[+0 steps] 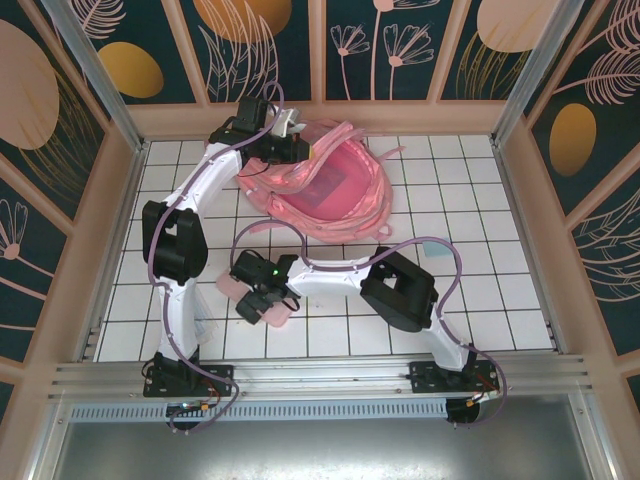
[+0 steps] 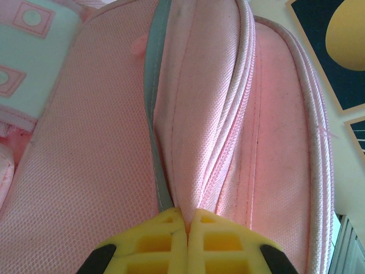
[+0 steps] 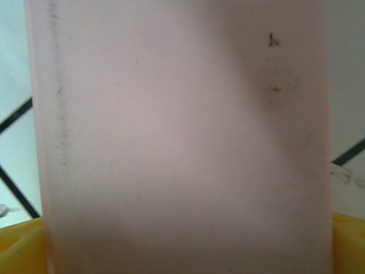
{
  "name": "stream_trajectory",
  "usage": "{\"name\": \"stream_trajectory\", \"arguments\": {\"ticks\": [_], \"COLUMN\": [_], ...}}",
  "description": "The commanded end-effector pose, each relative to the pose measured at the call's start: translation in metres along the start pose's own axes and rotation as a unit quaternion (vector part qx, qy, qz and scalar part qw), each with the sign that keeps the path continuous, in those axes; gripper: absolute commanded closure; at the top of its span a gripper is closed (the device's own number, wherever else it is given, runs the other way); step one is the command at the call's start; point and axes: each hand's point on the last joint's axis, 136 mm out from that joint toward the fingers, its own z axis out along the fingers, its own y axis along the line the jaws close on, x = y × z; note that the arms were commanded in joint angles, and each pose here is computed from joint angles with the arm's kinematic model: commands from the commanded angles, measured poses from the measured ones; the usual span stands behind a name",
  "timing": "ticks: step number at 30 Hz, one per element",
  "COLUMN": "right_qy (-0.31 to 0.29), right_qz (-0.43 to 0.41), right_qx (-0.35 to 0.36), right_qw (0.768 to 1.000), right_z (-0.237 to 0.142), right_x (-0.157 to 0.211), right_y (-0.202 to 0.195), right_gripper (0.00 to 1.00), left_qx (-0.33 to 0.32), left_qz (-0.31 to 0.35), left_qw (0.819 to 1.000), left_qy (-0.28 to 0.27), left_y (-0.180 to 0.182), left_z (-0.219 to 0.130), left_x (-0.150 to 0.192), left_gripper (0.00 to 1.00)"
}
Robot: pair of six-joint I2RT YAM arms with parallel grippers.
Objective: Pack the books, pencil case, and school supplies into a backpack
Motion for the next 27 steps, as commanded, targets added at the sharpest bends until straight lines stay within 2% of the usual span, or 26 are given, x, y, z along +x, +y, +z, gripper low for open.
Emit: {"name": "stream_trajectory", "arguments": {"ticks": [1, 3, 7, 11, 15, 21, 27], "right_qy": [0.028, 0.020, -0.012, -0.055, -0.091, -0.121, -0.127], "right_qz": [-0.012, -0.009, 0.009, 0.031, 0.063, 0.120, 0.172], "right_qx": [0.059, 0.051, -0.008, -0.067, -0.101, -0.097, -0.042], "right_qw": [0.998, 0.998, 1.000, 0.996, 0.989, 0.981, 0.976], "right_z": [0.007, 0.005, -0.016, -0.053, -0.093, -0.137, -0.162], "right_x": [0.021, 0.018, -0.002, -0.028, -0.045, -0.038, -0.003], "right_y": [-0.021, -0.019, -0.009, -0.009, -0.026, -0.084, -0.158], "right_gripper": [0.07, 0.15, 0.26, 0.28, 0.28, 0.29, 0.29], "left_qx": [-0.015, -0.014, -0.016, -0.018, -0.013, -0.013, -0.011], "left_qz": [0.024, 0.024, 0.024, 0.019, 0.007, 0.000, -0.014], "left_qw": [0.998, 0.998, 0.997, 0.997, 0.997, 0.996, 0.995], "left_qy": [-0.059, -0.060, -0.065, -0.074, -0.082, -0.093, -0.099], "left_y": [0.009, 0.008, 0.008, 0.009, 0.008, 0.007, 0.008], "left_z": [-0.013, -0.014, -0.018, -0.021, -0.023, -0.024, -0.024], "left_x": [-0.037, -0.038, -0.041, -0.048, -0.055, -0.063, -0.066], "left_gripper": [1.00, 1.00, 1.00, 1.00, 1.00, 1.00, 1.00]}}
